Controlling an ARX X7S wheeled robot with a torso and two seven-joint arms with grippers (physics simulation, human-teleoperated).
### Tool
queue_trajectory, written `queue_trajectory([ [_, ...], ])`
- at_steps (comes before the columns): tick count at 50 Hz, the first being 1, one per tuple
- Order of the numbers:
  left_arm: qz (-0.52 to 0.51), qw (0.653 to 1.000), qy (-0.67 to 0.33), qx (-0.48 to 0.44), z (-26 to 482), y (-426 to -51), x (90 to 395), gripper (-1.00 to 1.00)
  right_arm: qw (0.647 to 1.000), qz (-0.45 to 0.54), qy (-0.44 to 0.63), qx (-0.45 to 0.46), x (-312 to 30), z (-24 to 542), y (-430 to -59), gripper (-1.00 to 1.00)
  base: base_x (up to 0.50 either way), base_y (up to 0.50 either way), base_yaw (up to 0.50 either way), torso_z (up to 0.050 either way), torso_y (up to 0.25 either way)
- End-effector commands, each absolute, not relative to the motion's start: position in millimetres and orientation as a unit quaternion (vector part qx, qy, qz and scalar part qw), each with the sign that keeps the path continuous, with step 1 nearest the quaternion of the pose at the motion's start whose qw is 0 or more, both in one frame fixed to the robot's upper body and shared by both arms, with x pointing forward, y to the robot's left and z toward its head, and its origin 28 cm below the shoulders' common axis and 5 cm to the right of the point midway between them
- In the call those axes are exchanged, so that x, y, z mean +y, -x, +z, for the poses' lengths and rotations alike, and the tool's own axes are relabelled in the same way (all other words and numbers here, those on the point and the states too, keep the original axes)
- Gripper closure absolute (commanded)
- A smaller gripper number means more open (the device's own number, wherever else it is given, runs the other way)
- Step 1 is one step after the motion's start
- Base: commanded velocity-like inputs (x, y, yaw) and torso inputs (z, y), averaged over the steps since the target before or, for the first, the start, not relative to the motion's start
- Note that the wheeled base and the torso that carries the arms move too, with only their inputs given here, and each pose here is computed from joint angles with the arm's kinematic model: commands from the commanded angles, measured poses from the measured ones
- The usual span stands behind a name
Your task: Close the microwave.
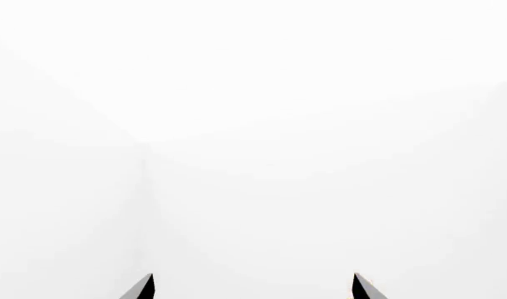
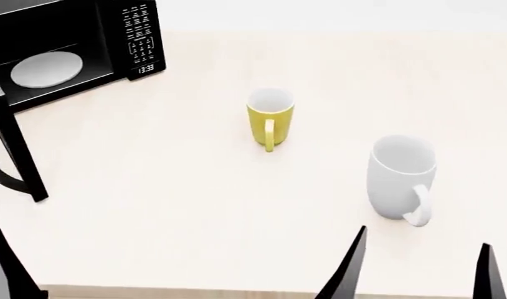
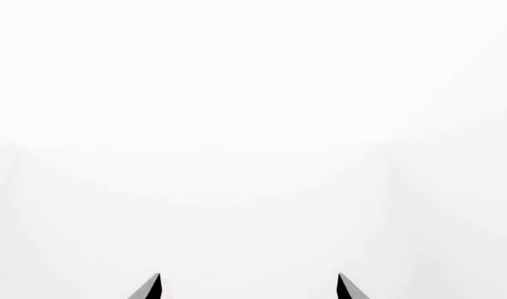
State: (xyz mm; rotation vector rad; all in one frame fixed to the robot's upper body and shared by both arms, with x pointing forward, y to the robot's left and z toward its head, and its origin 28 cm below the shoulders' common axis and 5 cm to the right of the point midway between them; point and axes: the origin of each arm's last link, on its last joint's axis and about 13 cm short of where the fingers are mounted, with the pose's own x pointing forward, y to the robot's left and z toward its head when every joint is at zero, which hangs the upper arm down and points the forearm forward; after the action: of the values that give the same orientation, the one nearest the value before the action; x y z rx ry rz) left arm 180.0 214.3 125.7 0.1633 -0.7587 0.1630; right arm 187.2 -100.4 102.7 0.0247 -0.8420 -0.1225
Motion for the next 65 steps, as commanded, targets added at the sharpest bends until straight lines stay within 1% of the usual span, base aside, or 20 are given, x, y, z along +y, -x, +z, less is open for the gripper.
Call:
queue_trajectory([
  [1, 0.089, 0.919, -0.082, -0.375, 127, -180, 217, -1.0, 0.907, -0.058, 0.003, -0.418, -99, 103, -185, -1.0, 0.0, 0.5, 0.0, 0.0, 0.0],
  [43, 0.086, 0.921, -0.085, -0.369, 122, -181, 216, -1.0, 0.912, -0.05, 0.001, -0.408, -97, 98, -185, -1.0, 0.0, 0.5, 0.0, 0.0, 0.0],
  [48, 0.086, 0.922, -0.086, -0.367, 121, -181, 217, -1.0, 0.918, -0.055, 0.011, -0.393, -97, 97, -186, -1.0, 0.0, 0.5, 0.0, 0.0, 0.0],
  [49, 0.085, 0.923, -0.086, -0.366, 121, -182, 217, -1.0, 0.925, -0.042, -0.014, -0.377, -96, 95, -187, -1.0, 0.0, 0.0, 0.0, 0.0, 0.0],
  [50, 0.085, 0.923, -0.087, -0.365, 120, -182, 217, -1.0, 0.929, -0.05, -0.017, -0.368, -96, 94, -188, -1.0, 0.0, 0.0, 0.0, 0.0, 0.0],
  [54, 0.084, 0.925, -0.087, -0.36, 118, -183, 217, -1.0, 0.933, -0.034, -0.002, -0.358, -94, 96, -190, -1.0, 0.0, 0.0, 0.0, 0.0, 0.0],
  [57, 0.083, 0.926, -0.087, -0.358, 118, -183, 216, -1.0, 0.939, -0.029, -0.009, -0.343, -94, 95, -190, -1.0, 0.0, 0.0, 0.0, 0.0, 0.0],
  [65, 0.083, 0.927, -0.088, -0.355, 117, -184, 217, -1.0, 0.941, -0.018, -0.002, -0.337, -93, 94, -190, -1.0, 0.46, -0.04, 0.0, 0.0, 0.0],
])
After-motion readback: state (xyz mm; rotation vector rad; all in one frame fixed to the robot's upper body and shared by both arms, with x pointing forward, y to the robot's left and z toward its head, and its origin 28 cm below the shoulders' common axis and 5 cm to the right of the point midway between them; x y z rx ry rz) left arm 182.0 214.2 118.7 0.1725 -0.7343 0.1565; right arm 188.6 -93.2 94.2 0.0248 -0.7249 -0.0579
